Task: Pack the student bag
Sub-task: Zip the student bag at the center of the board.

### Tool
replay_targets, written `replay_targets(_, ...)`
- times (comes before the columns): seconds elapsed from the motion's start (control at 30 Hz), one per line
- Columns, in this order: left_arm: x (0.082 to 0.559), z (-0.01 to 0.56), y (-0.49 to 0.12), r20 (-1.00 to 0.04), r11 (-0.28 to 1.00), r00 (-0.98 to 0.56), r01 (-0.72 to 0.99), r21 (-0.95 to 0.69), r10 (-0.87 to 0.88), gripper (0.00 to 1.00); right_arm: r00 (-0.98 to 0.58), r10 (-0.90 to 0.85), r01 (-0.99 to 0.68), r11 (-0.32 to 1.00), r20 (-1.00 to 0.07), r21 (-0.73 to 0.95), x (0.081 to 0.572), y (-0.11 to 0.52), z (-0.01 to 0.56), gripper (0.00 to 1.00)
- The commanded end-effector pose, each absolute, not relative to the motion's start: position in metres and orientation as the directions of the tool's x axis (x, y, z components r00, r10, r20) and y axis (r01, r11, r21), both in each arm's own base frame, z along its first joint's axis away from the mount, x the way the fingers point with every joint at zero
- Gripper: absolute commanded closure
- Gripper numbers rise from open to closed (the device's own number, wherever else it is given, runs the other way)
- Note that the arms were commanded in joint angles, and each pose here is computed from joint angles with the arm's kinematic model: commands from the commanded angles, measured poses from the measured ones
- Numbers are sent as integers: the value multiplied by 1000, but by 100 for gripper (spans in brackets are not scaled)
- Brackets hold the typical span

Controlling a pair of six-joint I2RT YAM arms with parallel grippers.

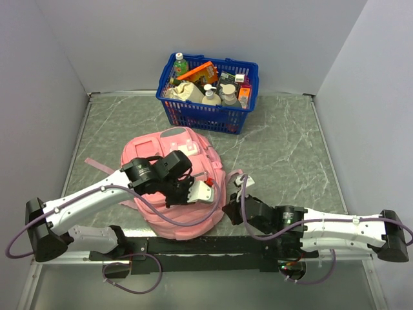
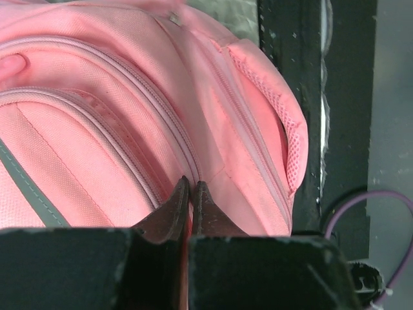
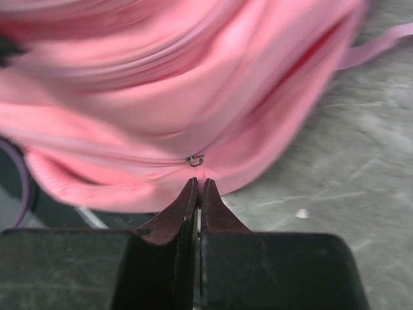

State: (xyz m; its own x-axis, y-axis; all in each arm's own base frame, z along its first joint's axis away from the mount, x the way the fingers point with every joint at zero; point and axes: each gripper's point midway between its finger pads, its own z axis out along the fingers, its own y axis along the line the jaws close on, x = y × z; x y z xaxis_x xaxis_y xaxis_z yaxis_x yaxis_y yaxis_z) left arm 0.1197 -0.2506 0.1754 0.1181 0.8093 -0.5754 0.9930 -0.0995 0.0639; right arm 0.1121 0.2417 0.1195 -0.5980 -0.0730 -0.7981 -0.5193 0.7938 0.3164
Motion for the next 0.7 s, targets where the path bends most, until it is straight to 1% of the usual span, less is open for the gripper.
replay_targets(0.0,84,168,-223,-548,-173,120,984,-46,828,99,-579,-85,-451,862,-811,232,132,213,101,100)
replay_targets(0.1,80,164,-214,-533,-172,115,983,-58,838,99,-571,-73,-425,878,-818,219,143,207,98,100)
replay_targets(0.27,72,159,-199,-499,-226,164,972,-66,851,99,-537,-48,-391,899,-842,198,167,203,101,100)
replay_targets(0.37,69,162,-191,-483,-255,193,965,-67,854,99,-503,-49,-400,898,-863,183,182,208,109,100)
replay_targets(0.6,58,163,-170,-452,-338,269,938,-77,850,99,-453,-23,-356,921,-891,157,228,208,124,100)
replay_targets(0.67,58,166,-168,-446,-336,270,939,-75,854,99,-449,1,-337,926,-894,170,247,210,126,100)
